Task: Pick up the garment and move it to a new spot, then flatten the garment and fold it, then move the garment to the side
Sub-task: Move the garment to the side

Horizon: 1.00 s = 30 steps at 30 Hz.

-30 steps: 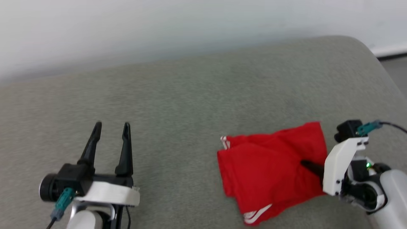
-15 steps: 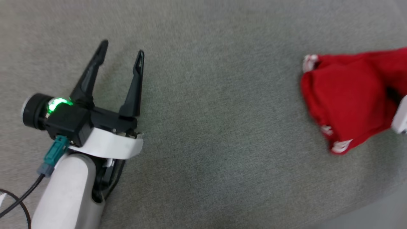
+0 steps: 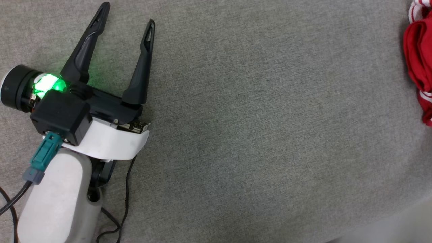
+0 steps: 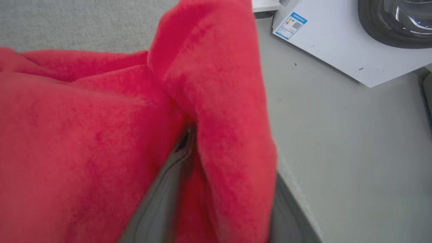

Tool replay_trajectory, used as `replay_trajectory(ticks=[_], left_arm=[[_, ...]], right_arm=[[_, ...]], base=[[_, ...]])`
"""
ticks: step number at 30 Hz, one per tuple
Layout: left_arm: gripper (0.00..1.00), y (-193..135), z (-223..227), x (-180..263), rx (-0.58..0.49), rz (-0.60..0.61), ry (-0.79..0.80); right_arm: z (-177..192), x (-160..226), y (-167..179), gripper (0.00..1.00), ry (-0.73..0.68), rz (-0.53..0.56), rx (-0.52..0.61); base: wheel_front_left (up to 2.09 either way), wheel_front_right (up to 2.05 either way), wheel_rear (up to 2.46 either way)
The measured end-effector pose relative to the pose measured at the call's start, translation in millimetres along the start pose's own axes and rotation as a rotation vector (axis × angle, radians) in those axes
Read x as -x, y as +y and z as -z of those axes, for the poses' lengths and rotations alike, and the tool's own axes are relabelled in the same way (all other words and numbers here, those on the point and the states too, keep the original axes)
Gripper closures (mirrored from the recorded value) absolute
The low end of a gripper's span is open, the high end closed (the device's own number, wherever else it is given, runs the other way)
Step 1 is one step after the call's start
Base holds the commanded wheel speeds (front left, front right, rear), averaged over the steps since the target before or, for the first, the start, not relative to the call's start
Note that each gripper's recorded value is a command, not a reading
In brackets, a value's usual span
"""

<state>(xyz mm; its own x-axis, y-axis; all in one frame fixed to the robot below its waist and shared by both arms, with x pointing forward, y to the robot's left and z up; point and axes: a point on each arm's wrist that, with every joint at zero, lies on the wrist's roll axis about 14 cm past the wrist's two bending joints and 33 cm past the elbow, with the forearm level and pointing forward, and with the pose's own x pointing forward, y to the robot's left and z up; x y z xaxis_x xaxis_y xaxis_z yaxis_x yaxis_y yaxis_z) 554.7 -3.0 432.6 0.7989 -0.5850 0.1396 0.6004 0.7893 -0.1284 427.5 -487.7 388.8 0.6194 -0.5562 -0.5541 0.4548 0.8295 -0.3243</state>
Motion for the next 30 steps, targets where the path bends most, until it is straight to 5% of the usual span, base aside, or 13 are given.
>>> replay_trajectory(ticks=[9,18,30], left_arm=[[0.00,1.8,-5.5,8.3,0.002,-0.032,0.007],[0.00,-10.5,-29.9,45.7,0.021,-0.116,0.033],[0.00,-11.6,-81.2,119.3,-0.012,-0.297,0.017]], right_arm=[[-32.8,12.8,-12.5,0.00,-0.229,0.051,0.076],[-37.6,63.6,-13.5,0.00,-0.364,-0.016,0.099],[-19.1,144.1,70.1,0.00,-0.481,-0.300,-0.015]], base=[[0.00,0.00,0.00],[0.00,0.00,0.00],[0.00,0.00,0.00]])
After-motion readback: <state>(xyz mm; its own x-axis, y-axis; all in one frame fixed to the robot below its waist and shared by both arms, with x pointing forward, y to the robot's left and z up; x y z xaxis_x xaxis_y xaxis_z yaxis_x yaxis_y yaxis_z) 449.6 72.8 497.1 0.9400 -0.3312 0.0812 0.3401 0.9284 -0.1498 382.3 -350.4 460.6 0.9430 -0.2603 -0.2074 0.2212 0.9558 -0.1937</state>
